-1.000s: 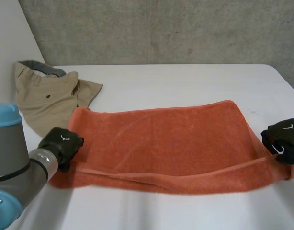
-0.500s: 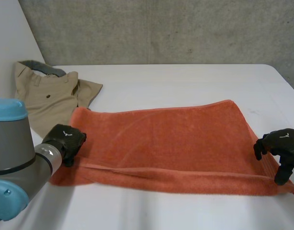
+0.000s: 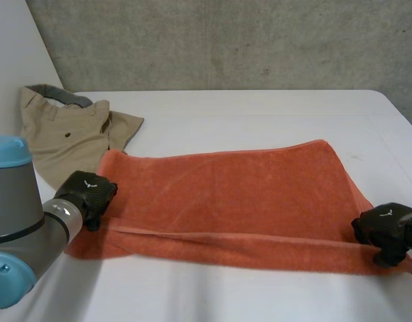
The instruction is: Fold the laundry.
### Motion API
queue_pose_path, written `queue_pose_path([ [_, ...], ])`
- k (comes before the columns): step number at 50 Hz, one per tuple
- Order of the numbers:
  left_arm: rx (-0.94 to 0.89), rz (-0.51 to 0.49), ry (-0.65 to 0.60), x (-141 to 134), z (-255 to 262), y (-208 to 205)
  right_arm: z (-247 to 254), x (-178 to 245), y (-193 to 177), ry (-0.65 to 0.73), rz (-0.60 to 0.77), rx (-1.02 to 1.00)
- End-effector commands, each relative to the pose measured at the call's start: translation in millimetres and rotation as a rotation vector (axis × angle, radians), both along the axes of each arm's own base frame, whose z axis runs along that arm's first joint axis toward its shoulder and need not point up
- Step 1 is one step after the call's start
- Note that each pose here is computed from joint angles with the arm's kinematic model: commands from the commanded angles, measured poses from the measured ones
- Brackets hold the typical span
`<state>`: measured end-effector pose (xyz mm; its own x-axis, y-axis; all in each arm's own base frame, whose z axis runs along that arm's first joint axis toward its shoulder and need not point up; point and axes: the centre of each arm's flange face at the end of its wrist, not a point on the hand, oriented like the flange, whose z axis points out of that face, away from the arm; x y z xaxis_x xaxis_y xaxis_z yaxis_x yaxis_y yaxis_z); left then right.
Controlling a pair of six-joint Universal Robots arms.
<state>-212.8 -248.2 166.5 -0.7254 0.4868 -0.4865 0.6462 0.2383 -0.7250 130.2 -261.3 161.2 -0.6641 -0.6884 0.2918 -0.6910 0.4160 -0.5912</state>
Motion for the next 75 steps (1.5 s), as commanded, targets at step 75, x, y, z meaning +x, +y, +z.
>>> queue_pose_path([
  [75, -0.979, 0.051, 0.409, -49.9, 153.7, -119.2, 184.3, 94.2, -151.5, -0.350, -0.034, -1.251],
])
